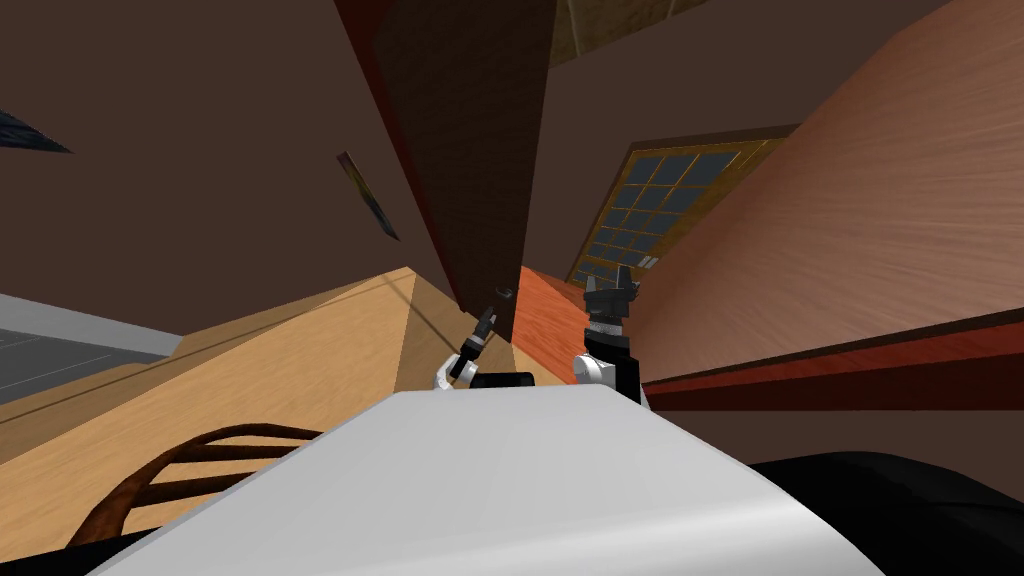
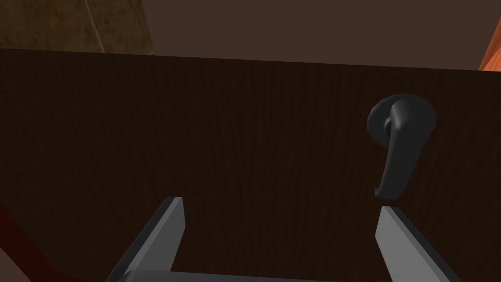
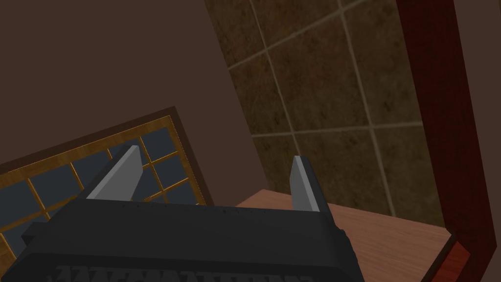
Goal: Push the door open
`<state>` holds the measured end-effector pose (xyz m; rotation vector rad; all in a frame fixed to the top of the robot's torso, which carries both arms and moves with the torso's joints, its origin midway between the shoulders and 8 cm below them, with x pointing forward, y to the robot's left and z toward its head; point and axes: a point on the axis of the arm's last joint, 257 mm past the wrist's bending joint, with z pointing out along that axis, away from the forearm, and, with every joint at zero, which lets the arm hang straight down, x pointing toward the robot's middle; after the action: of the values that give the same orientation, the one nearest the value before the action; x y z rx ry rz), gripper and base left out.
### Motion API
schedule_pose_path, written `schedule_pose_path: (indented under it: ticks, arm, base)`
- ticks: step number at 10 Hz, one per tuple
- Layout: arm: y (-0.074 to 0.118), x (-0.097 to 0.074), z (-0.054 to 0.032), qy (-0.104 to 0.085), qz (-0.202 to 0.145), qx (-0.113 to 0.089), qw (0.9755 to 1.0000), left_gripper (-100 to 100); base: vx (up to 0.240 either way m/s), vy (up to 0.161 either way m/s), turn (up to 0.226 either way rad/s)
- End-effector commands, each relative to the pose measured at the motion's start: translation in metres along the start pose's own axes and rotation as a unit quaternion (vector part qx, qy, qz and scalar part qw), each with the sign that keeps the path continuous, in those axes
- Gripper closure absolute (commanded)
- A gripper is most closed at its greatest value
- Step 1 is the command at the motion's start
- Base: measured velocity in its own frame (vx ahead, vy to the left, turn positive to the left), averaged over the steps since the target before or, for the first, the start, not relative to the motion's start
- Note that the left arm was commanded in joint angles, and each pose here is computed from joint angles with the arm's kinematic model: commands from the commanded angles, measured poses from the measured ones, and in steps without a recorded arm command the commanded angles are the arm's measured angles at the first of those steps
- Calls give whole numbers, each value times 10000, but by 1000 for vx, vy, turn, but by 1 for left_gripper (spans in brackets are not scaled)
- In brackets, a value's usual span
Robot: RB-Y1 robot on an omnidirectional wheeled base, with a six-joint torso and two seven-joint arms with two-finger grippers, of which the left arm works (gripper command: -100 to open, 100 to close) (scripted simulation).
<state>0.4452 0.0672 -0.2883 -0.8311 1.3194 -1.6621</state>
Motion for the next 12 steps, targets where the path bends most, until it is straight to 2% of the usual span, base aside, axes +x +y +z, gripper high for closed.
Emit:
schedule_pose_path:
  ticks: [1,6,9,10,12]
  arm:
    - [107,51,0,71,-17,-112,9999,-100]
    - [486,255,-53,350,-60,-518,9980,-100]
    - [669,357,-94,494,-74,-725,9961,-100]
    - [766,415,-121,574,-80,-841,9948,-100]
    - [814,443,-135,615,-82,-898,9940,-100]
  base:
    - [56,66,-7]
    - [84,79,-20]
    - [85,81,-18]
    - [106,88,-22]
    - [75,47,-9]
